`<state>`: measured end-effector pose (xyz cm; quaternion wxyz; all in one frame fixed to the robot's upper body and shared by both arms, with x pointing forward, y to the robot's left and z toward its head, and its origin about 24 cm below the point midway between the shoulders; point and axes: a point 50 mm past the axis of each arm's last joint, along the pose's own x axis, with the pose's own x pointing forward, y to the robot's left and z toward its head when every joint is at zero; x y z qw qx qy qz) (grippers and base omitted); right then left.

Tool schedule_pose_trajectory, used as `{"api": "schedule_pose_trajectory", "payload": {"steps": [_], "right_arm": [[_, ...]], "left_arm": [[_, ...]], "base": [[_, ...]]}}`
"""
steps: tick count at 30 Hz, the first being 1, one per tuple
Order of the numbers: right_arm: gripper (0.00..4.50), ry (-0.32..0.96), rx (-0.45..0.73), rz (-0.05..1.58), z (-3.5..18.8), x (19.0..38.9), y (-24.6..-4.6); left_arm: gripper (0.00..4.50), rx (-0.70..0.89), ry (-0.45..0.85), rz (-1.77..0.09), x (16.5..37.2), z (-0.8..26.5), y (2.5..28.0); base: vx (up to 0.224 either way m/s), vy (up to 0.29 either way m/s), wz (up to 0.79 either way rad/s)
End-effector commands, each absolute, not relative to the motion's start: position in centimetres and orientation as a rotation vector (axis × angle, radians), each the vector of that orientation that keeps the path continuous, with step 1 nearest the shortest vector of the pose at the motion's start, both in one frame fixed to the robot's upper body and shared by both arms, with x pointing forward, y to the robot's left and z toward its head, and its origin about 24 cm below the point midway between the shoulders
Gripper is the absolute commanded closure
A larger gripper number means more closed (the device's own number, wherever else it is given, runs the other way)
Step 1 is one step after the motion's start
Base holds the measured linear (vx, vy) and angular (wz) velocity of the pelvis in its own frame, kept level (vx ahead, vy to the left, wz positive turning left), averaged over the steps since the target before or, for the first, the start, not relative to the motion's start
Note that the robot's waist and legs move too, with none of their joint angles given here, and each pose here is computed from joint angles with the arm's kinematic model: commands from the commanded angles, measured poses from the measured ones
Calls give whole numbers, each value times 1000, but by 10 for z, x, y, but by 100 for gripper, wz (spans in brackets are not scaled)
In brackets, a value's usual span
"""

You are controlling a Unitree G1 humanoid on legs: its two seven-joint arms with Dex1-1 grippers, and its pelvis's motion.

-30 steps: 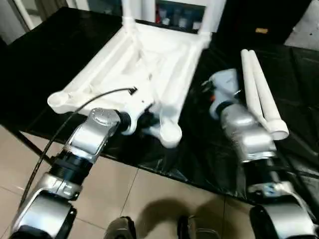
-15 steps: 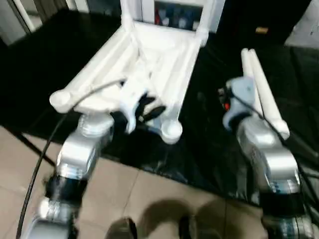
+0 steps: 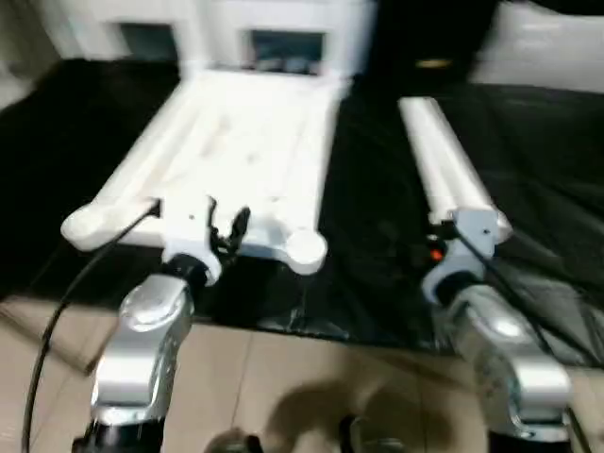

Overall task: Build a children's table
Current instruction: Rotate table base

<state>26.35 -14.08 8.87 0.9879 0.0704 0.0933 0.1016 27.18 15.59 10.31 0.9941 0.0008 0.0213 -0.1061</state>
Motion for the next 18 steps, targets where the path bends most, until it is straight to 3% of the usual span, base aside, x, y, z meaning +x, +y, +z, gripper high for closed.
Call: {"api": "schedule_pose_trajectory", "payload": {"steps": [1,6,9,10,13,15,16,18], "right_arm": [[0,209,110,189,86,261,-145],[0,224,115,148,86,262,-148],[0,127,113,202,96,264,-141],[0,116,124,274,98,262,-135],[0,121,148,284,98,262,-133],[0,147,115,241,95,263,-135],[0,248,86,197,86,265,-138],[0,296,99,188,83,265,-138]], "left_arm": [[177,2,46,-191,267,104,159],[177,30,63,-184,263,100,161],[177,7,44,-178,261,104,161],[177,-10,44,-179,260,105,160],[177,-6,40,-190,259,106,160],[177,-4,43,-191,259,106,159],[177,-2,51,-195,259,105,159],[177,0,55,-199,258,104,159]], "base": [[-38,68,2],[-8,14,0],[0,0,0],[0,0,0],[0,0,0],[0,0,0],[10,-52,4],[55,-106,9]]}}
